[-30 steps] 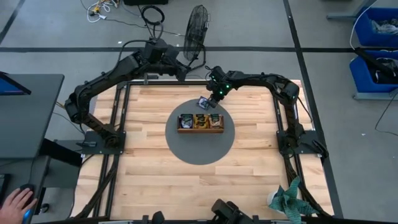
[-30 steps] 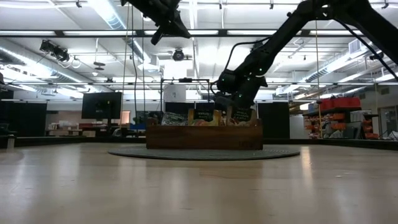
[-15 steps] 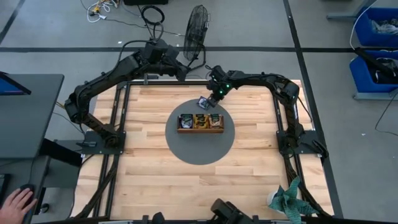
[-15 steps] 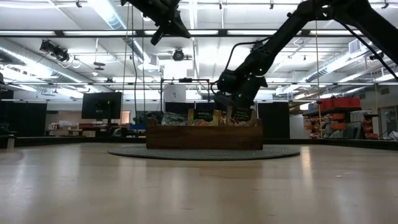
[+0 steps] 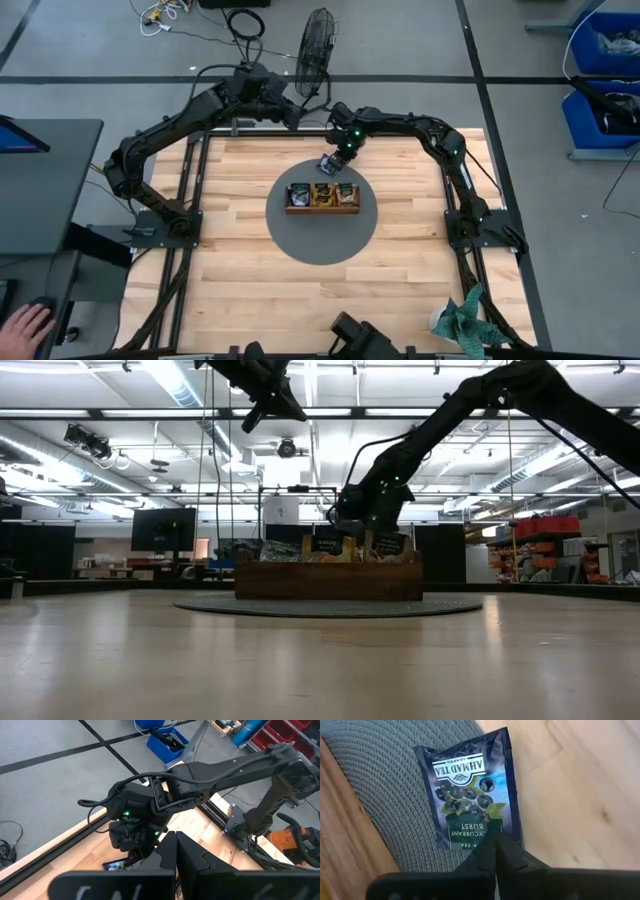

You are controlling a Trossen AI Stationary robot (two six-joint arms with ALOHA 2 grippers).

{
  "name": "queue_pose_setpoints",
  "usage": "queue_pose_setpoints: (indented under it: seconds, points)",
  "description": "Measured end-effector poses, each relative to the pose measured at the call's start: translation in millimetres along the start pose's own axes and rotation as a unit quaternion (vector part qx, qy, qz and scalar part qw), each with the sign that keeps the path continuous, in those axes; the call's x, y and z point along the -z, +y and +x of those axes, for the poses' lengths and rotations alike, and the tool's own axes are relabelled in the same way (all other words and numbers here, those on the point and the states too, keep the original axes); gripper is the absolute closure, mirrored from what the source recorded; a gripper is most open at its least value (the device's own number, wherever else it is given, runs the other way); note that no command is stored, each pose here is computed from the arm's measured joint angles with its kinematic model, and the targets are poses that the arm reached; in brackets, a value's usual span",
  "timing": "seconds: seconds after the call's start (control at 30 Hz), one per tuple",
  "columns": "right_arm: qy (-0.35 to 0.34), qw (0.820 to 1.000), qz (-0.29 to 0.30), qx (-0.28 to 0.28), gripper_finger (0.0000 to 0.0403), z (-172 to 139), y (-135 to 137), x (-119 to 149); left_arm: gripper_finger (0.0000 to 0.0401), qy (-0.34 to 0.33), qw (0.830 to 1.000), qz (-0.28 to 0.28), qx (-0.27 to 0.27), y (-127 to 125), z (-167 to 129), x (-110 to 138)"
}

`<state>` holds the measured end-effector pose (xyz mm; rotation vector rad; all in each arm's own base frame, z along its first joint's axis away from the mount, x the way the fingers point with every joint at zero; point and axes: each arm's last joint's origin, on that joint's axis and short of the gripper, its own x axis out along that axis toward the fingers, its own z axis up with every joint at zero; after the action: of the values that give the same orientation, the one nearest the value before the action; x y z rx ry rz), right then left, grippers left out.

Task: Pick & Place Tea
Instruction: Put the violet tea bag into the left section of the wooden organizer

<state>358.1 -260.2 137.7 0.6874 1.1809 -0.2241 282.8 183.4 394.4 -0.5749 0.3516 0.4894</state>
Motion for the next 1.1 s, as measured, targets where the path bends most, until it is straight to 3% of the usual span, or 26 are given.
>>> queue_pose_setpoints:
  seconds: [0.4,0.7,0.83,1.1]
  points:
    - [0.066,0.997,0.033,0.033,0.0403,-5,-5,14,0.0398,0.000,1.000,0.001,0.000,0,0,0]
    - [0.125,0.986,0.048,0.099,0.0403,-17,-19,27,0.0398,0.000,1.000,0.006,0.000,0,0,0]
    - [0.116,0.983,0.049,0.131,0.0403,-29,-22,27,0.0398,-0.001,1.000,0.007,0.000,0,0,0]
    - [0.071,0.988,0.045,0.131,0.0392,-51,-22,23,0.0398,-0.001,1.000,0.018,0.001,0,0,0]
